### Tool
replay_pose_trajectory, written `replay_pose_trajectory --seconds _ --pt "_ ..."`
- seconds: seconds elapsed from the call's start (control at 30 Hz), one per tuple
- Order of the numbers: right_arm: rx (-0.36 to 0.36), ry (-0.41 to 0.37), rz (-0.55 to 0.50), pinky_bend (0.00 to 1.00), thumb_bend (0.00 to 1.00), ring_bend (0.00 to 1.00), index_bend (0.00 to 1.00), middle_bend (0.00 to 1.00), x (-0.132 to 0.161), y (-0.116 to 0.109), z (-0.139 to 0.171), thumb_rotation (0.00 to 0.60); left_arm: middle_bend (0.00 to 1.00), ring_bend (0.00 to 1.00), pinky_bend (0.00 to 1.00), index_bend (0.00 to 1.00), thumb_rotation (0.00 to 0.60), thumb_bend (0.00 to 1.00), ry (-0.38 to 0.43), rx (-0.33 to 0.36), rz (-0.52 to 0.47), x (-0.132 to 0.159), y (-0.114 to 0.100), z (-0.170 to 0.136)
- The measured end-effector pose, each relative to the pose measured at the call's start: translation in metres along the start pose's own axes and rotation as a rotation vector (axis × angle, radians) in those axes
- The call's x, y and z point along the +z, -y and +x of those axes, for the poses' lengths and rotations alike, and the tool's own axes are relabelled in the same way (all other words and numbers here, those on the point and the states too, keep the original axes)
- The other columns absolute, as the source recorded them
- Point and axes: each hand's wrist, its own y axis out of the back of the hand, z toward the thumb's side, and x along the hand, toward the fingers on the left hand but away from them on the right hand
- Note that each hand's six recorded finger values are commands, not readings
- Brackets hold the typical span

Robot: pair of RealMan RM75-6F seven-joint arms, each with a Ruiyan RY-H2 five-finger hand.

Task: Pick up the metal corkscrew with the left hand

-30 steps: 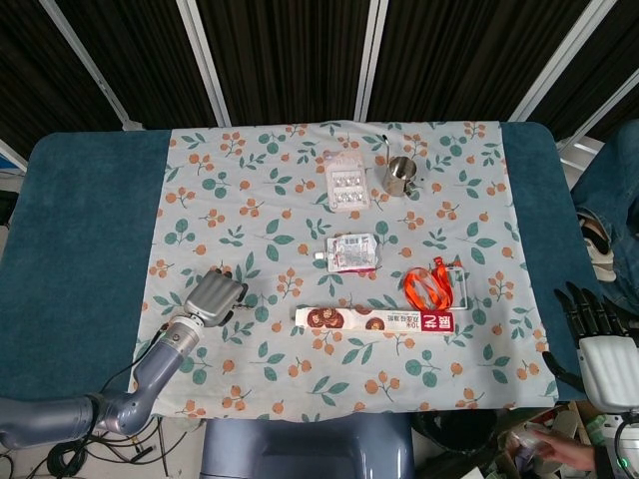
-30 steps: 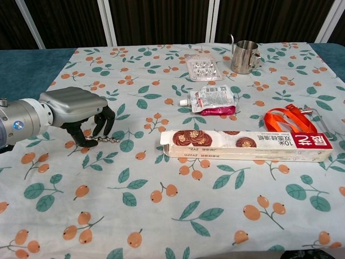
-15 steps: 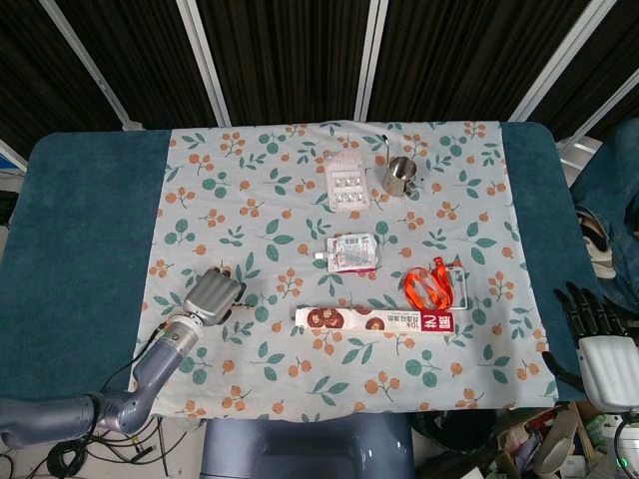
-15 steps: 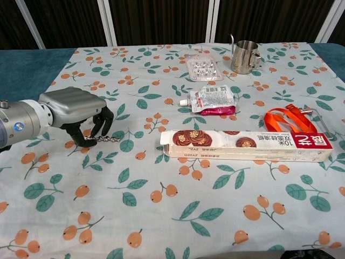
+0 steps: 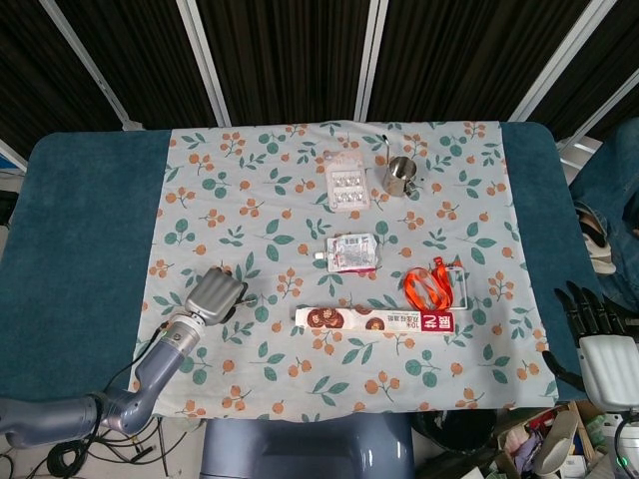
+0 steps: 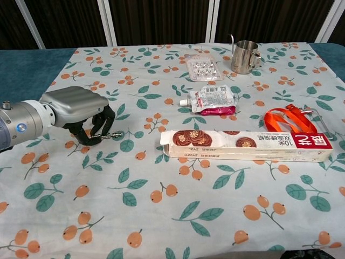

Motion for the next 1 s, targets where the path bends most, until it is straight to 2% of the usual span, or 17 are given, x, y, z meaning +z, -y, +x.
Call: replay_pose_trajectory --seconds 0.27,0.57,0.77,1.0 --pt "-0.001 0.001 -0.001 0.14 0.15 0.04 0.01 0.01 0.0 0.0 0.0 0.6 0.61 0.4 0.45 0.58 0.6 0.44 -0.025 -0.009 -0.02 -0.007 0.003 0.001" --pt "-0.004 0.002 -0.001 0.14 0.15 0.04 0.01 0.01 0.0 -0.001 0.001 0.6 0.61 0.4 0.45 0.58 0.6 0.44 -0.037 0.029 -0.082 -0.015 -0.007 0.001" --pt "-0.004 0.002 -0.001 0.14 0.15 0.04 0.01 0.01 0.0 0.0 0.001 0.6 0.61 0.4 0.46 0.58 0.6 0.44 -0.033 0.071 -0.127 -0.023 -0.018 -0.001" --pt "-0.004 0.004 0.0 0.14 0.15 0.04 0.01 0.01 0.0 -0.001 0.001 0.6 0.61 0.4 0.49 0.57 0.6 0.44 0.035 0.149 -0.112 -0.025 -0.042 -0.004"
